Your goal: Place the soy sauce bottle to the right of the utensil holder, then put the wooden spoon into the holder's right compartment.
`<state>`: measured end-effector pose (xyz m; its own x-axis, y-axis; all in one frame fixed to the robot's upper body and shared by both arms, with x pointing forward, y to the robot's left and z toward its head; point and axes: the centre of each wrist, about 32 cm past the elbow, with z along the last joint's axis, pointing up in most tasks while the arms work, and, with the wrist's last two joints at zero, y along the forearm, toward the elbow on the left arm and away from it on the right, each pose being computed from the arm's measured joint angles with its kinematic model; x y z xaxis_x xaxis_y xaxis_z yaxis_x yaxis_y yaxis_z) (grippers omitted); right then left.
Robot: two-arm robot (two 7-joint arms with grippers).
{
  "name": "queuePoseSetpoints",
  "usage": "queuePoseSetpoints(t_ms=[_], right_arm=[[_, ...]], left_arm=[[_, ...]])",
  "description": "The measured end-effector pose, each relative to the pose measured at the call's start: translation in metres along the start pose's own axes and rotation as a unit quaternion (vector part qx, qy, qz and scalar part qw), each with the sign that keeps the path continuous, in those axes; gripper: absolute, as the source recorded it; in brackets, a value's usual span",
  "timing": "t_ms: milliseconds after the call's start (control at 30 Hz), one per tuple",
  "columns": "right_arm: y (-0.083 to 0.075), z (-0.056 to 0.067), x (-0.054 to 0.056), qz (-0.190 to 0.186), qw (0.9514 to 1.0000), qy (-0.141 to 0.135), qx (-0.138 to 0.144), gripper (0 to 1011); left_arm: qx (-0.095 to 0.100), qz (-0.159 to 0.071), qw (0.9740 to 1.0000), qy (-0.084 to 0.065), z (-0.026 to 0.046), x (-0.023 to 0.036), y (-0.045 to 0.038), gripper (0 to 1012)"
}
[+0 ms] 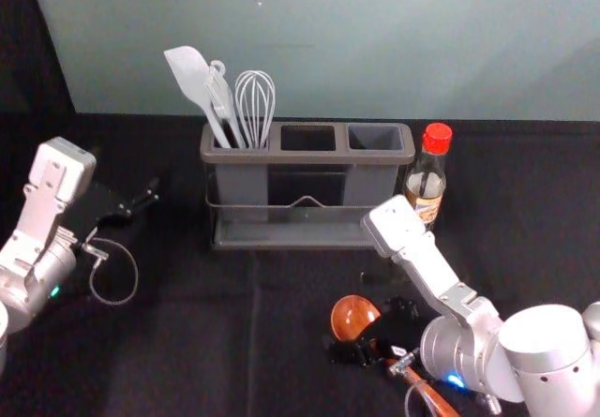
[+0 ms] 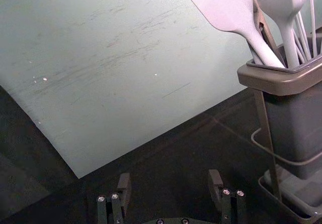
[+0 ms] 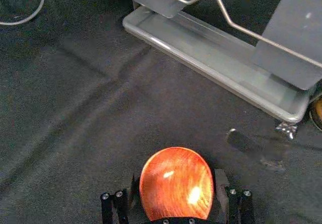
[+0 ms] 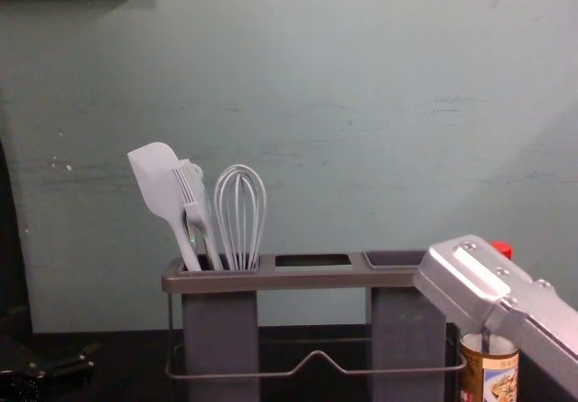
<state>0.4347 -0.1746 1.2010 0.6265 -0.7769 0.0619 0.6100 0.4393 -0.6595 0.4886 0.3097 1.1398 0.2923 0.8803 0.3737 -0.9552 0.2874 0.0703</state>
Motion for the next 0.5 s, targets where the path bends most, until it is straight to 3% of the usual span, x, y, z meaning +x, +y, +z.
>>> queuePoseSetpoints(t_ms=[200,500], right_arm=[[0.0027,0.0001,-0.0007,0.003,1.0000,-0.001,0.001,1003],[0.0024,0.0015,-0.0010,0.003,1.0000,-0.002,-0.001,840]], left_arm=[[0.000,0.000,1.0000,0.000,0.0000,0.0000,0.0000,1005],[0.000,0.000,1.0000,0.000,0.0000,0.0000,0.0000,1005]])
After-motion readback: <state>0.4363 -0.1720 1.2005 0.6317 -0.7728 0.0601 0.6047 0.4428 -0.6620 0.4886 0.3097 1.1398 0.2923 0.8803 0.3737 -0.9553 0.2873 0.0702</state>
